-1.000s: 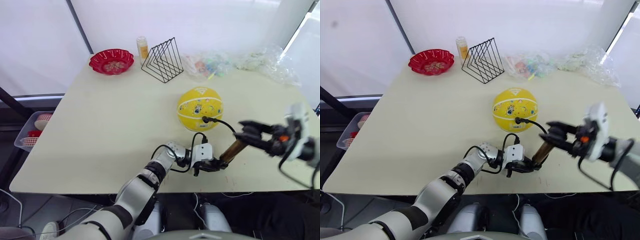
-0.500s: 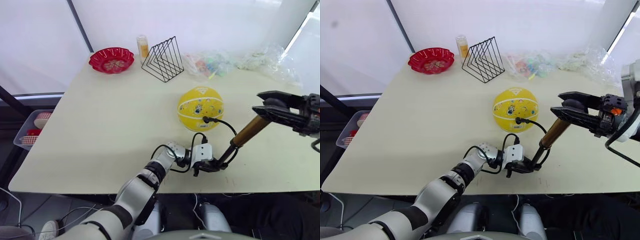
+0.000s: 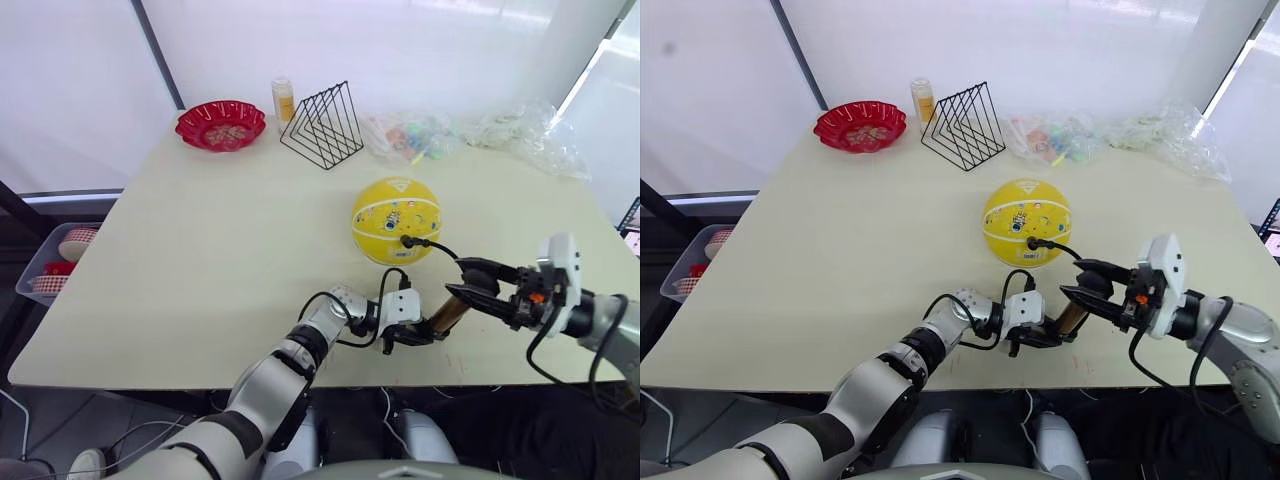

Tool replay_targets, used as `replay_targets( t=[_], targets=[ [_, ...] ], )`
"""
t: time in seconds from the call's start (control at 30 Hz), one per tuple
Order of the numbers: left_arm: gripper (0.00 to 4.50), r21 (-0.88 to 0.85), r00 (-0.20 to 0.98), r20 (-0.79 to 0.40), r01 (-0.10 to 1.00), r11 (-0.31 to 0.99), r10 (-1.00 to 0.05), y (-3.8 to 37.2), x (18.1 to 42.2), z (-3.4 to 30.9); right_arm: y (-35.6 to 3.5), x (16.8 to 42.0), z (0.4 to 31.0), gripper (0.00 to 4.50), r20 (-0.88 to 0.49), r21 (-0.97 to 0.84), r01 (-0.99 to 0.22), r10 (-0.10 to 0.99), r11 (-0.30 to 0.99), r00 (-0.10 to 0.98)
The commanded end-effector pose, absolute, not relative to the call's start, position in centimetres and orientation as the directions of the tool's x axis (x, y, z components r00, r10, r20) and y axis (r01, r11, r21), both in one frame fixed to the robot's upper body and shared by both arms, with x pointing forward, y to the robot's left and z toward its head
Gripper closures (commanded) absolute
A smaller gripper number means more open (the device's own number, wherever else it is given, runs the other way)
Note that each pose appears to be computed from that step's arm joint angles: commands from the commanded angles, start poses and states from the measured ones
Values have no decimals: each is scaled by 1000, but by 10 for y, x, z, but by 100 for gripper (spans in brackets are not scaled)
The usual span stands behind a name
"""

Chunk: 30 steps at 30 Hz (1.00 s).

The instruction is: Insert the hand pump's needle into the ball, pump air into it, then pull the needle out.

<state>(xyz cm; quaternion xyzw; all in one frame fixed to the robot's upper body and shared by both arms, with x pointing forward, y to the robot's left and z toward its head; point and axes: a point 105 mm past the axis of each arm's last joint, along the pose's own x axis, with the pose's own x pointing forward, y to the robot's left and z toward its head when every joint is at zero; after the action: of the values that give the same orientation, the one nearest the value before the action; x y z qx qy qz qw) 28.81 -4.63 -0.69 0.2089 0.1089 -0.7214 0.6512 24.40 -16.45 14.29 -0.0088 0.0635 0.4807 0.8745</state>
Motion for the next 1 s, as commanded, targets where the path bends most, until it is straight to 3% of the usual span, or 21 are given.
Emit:
replay_targets(
  t=[0.03, 0.33, 0.6, 0.67, 0.8, 0.93, 1.0],
  targets=[
    [351, 5, -114, -565, 990, -142, -817, -20, 274, -42, -174, 250, 155, 245, -82, 29, -827, 826, 561, 558],
    [351, 1, -122, -565, 989, -148, -816, -21, 273, -42, -190, 246, 272, 245, 158, -126, -815, 822, 566, 547],
    [351, -2, -126, -562, 989, -151, -817, -22, 273, -42, -194, 235, 328, 245, 289, -156, -793, 795, 589, 533],
    [351, -2, -126, -561, 989, -150, -818, -22, 273, -42, -192, 237, 323, 245, 287, -132, -796, 792, 590, 539],
    [351, -4, -127, -561, 989, -151, -818, -23, 272, -42, -185, 245, 275, 245, 161, -50, -810, 806, 584, 570],
    [351, -3, -126, -561, 989, -150, -818, -24, 272, -42, -174, 245, 204, 245, -14, 34, -831, 831, 556, 556],
    [351, -1, -126, -562, 989, -151, -817, -23, 272, -42, -171, 243, 189, 245, -44, 40, -838, 839, 544, 543]
  ],
)
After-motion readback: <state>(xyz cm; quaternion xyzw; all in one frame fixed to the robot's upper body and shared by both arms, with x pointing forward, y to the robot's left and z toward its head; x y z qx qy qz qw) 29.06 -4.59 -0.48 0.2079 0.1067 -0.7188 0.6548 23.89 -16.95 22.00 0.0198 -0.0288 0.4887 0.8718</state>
